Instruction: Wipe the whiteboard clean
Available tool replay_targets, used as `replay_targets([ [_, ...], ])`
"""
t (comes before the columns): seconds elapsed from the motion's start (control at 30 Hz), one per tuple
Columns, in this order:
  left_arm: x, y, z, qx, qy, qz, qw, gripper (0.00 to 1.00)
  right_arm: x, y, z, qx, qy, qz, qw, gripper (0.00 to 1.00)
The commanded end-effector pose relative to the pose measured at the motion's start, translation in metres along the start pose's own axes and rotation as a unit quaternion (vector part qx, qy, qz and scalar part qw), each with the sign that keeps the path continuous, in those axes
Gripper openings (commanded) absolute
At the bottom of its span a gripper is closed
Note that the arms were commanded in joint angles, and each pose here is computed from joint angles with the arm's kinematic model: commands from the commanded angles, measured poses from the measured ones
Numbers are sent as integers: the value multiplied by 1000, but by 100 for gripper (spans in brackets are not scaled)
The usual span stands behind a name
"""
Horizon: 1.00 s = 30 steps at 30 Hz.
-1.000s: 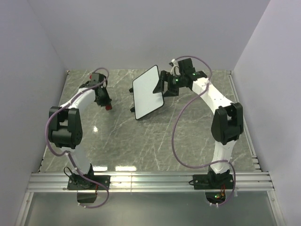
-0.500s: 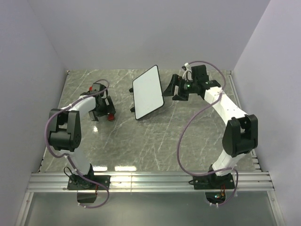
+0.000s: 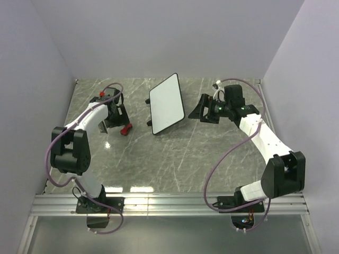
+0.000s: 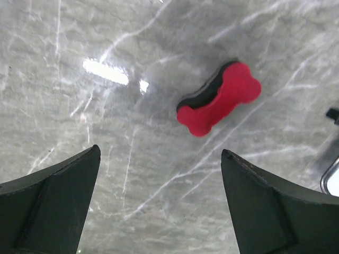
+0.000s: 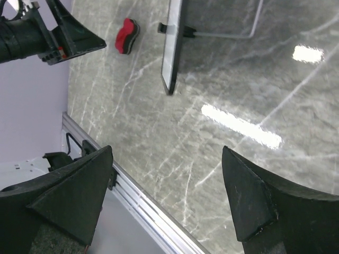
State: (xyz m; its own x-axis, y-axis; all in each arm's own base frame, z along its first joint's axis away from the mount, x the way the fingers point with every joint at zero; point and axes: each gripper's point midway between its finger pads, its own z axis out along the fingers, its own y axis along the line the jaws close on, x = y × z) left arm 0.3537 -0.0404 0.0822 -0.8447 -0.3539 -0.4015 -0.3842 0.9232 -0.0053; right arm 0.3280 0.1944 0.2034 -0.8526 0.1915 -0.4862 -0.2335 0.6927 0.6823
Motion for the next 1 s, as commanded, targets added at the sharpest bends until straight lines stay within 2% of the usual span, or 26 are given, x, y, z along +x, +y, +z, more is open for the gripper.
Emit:
replay_targets([
  [0.0,0,-5,-25,21,-16,-7,1000,99,-11,6,-17,-3,-40,-20,999,90],
  [0.3,1,-4,-46,38,-49,-24,998,99,5,14,-42,-6,-67,-24,997,90],
  [0.43,0,-20,-67,116,-81,-12,990,100,15,23,-57,-17,-80,-24,996,90],
  [0.57,-16,-31,-110,183,-137,-12,974,99,26,31,-71,-27,-92,-28,995,90],
  [0.8,-57,-33,-182,222,-226,-44,948,99,37,31,-89,-7,-111,-21,994,92],
  [0.97,-69,-30,-208,226,-246,-56,941,99,47,30,-99,-3,-124,-12,992,93],
])
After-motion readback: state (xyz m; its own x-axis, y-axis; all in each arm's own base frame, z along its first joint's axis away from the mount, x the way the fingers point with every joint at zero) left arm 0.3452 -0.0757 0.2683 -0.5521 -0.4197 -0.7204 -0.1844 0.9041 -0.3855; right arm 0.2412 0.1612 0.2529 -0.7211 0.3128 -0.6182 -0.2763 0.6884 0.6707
